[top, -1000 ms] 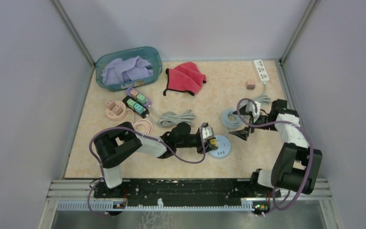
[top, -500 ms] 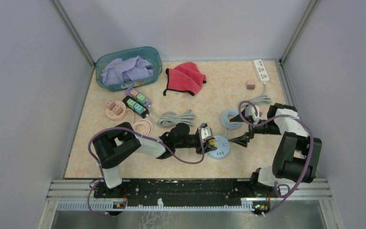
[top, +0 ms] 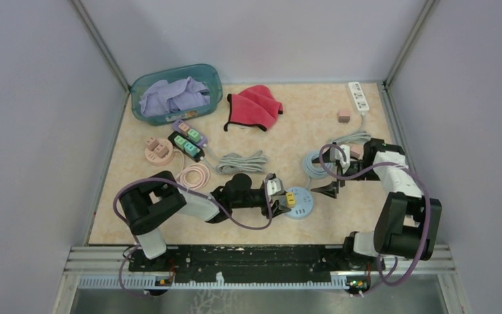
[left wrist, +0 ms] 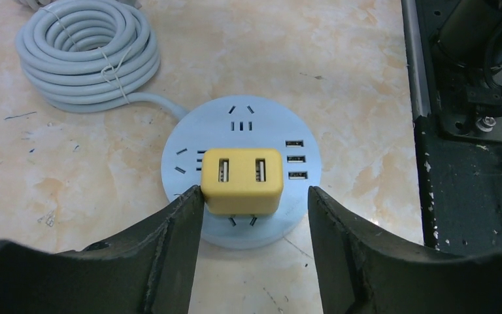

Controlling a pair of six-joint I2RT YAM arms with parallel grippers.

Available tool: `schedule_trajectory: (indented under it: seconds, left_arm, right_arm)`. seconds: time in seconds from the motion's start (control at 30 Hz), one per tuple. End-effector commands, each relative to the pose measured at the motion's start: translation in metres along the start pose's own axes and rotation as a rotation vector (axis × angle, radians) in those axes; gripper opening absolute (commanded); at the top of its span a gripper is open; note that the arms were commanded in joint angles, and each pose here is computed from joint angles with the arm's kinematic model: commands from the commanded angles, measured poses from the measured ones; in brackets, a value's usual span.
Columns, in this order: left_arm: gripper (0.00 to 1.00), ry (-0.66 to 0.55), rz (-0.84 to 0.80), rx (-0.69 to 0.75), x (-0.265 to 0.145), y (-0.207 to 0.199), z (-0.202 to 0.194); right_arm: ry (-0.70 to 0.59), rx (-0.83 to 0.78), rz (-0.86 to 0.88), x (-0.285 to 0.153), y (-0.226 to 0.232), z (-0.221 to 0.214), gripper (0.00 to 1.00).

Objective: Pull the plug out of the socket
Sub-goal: Remove the plug from the socket.

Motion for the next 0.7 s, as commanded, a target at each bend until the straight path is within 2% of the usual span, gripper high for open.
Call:
schedule_trajectory:
  seconds: [0.0,0.27,0.4,0.47,0.57,0.67]
  left_arm:
    - [0.65,-0.095,0.007,0.033,-0.01,0.0,0.025]
    - [0.68,-0.195,0.05,0.041,-0.038,-0.003,0.05]
    - [0.74,-0.273,0.093,0.029,-0.059,-0.004,0.062]
    - [0.81,-0.305,0.124,0.016,-0.071,-0.005,0.063]
    - [0.99,-0.38,0.2,-0.02,-0.091,-0.003,0.068]
    - [1.0,-0.438,0.266,-0.06,-0.11,-0.001,0.068]
  right_arm:
    - [-0.004,-0.076,0.002,0.005,-0.006,0.01,0.99]
    - [0.014,-0.129,0.014,0.006,-0.006,0.022,0.99]
    - [0.089,-0.13,-0.026,0.003,-0.009,0.029,0.99]
    - [0.135,-0.109,-0.071,0.001,-0.009,0.03,0.99]
    - [0.16,-0.029,-0.18,-0.004,-0.009,0.041,0.99]
    - [0.114,0.009,-0.248,-0.009,-0.01,0.067,0.99]
Point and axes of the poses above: each gripper's point midway between its finger pads, its own x axis out along the fingers, its own y axis along the line the jaws close on, z = x × y, the point moved 6 cm from there along -x, back along the fingers, and after that the axes turned 3 degrees about x, right-handed, at the moved point
